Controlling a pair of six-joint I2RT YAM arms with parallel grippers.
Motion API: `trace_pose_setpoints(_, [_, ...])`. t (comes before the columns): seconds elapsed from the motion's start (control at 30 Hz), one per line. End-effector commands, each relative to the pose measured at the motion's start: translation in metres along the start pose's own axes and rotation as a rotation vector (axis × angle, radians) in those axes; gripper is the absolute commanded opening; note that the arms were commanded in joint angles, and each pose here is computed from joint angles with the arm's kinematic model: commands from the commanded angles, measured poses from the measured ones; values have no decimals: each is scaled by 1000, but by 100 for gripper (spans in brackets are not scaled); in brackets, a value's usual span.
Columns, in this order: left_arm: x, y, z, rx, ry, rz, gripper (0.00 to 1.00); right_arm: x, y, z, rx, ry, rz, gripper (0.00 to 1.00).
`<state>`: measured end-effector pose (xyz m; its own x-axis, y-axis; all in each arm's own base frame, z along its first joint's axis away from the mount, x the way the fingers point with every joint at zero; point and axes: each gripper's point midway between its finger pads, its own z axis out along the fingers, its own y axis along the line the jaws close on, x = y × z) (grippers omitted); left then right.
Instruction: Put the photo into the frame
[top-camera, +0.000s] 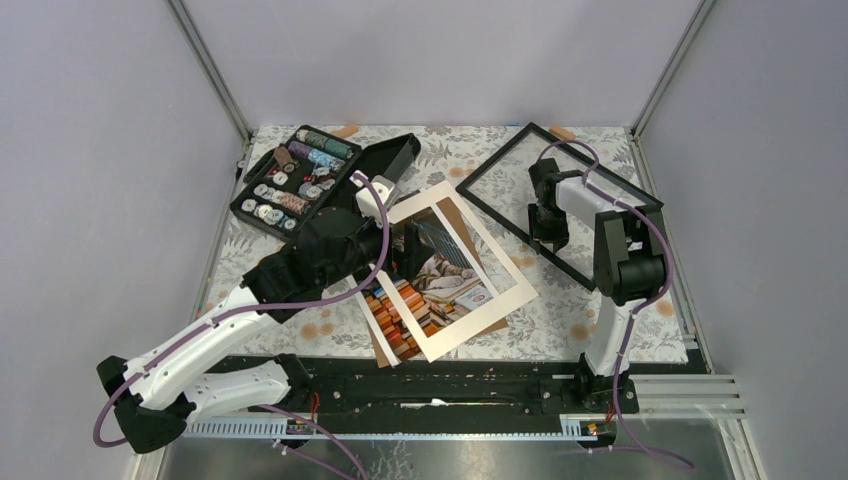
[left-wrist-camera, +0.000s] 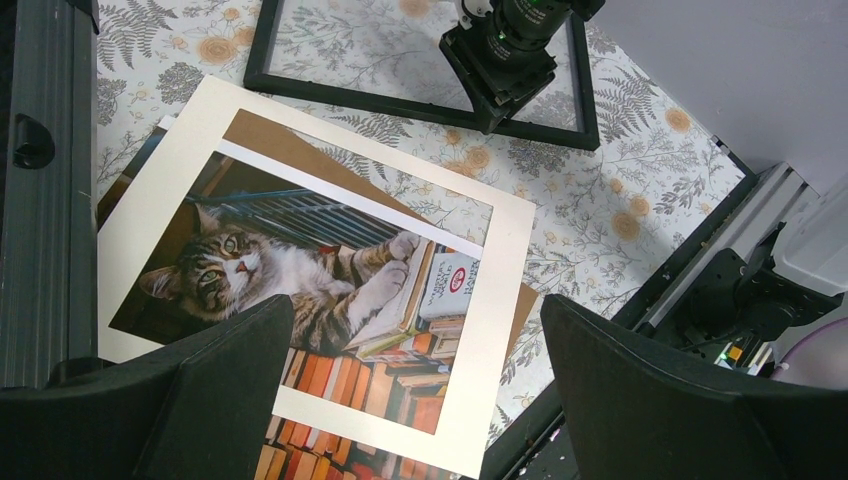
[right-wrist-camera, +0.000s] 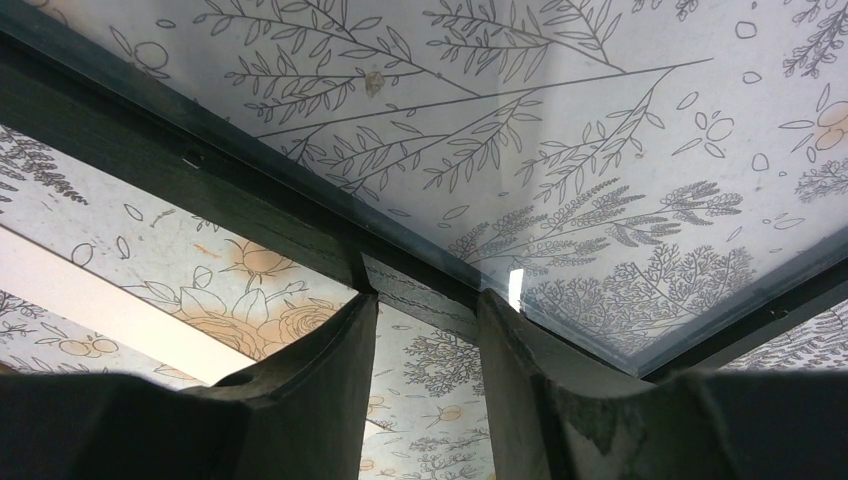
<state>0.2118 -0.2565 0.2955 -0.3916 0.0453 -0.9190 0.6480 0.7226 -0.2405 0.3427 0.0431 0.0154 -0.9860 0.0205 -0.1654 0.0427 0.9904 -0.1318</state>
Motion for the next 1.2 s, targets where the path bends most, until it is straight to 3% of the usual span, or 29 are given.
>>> trace_pose_setpoints(0.0, [-15, -4, -3, 23, -64, 0, 99, 6, -18, 25, 116, 33, 10, 46])
trace_pose_setpoints(0.43, [-15, -5, -3, 30, -66, 0, 99, 7, -22, 32, 166, 28, 35, 33])
trace_pose_setpoints(0.9, [-15, -5, -4, 33, -66, 0, 99, 16, 75, 12, -113, 23, 255, 15])
trace_pose_setpoints(1.17, [-16, -5, -6, 32, -72, 0, 99, -4, 101, -6, -144, -71, 283, 18])
